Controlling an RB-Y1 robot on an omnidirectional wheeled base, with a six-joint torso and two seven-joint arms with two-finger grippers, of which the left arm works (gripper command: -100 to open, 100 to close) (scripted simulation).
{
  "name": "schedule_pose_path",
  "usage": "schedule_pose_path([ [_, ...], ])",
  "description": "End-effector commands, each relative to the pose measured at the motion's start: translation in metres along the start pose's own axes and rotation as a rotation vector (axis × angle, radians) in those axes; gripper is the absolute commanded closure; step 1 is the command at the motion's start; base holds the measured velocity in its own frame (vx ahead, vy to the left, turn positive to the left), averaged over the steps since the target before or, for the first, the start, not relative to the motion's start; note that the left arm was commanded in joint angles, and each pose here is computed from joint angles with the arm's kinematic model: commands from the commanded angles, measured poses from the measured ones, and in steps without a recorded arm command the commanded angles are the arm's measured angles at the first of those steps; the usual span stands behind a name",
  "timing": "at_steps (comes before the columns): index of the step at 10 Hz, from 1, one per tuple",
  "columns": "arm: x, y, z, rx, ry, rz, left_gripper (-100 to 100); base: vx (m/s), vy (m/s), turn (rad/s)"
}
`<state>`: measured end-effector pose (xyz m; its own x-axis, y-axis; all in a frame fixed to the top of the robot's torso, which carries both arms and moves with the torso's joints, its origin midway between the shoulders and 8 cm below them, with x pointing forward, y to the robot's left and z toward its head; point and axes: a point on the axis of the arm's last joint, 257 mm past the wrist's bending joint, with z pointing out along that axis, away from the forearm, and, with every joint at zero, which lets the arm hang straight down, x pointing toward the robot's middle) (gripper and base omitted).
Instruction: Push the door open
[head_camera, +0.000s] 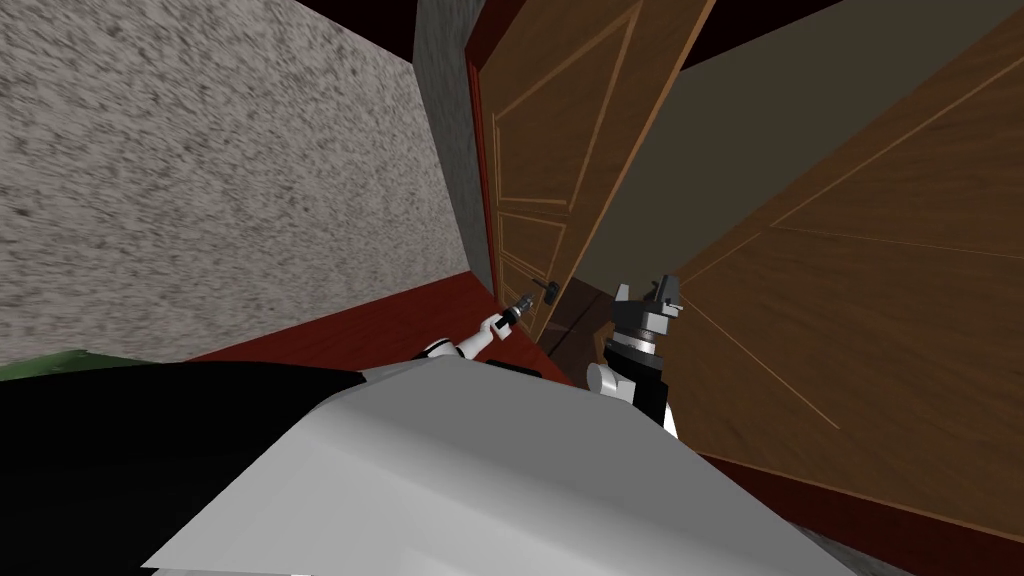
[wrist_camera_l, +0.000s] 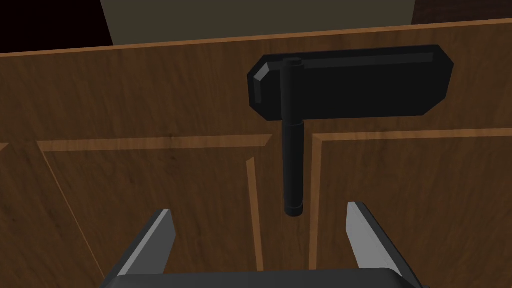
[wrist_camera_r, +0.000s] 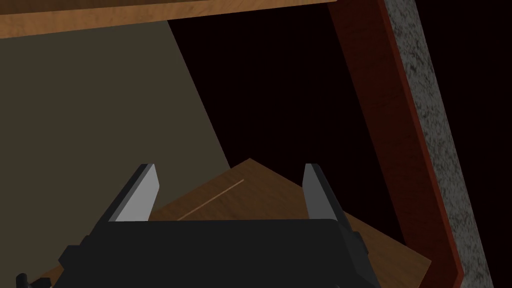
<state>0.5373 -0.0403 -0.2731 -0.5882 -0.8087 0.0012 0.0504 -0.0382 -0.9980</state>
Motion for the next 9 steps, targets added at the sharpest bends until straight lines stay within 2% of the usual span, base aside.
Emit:
schedule_pose_path([
  [1, 0.006, 0.008, 0.0030, -0.025, 0.020, -0.001, -100, 0.111, 0.090, -0.039],
  [4, 0.016, 0.018, 0.0092, -0.056, 0.047, 0.000, -100, 0.096, 0.074, -0.027],
  [5, 0.014, 0.017, 0.0075, -0.048, 0.039, 0.000, -100, 0.044, 0.034, -0.011],
  [6, 0.003, 0.021, 0.0037, -0.058, 0.029, 0.014, -100, 0.101, -0.068, -0.038],
  [9, -0.004, 0.023, 0.0017, -0.062, 0.018, 0.021, -100, 0.157, -0.099, -0.025],
])
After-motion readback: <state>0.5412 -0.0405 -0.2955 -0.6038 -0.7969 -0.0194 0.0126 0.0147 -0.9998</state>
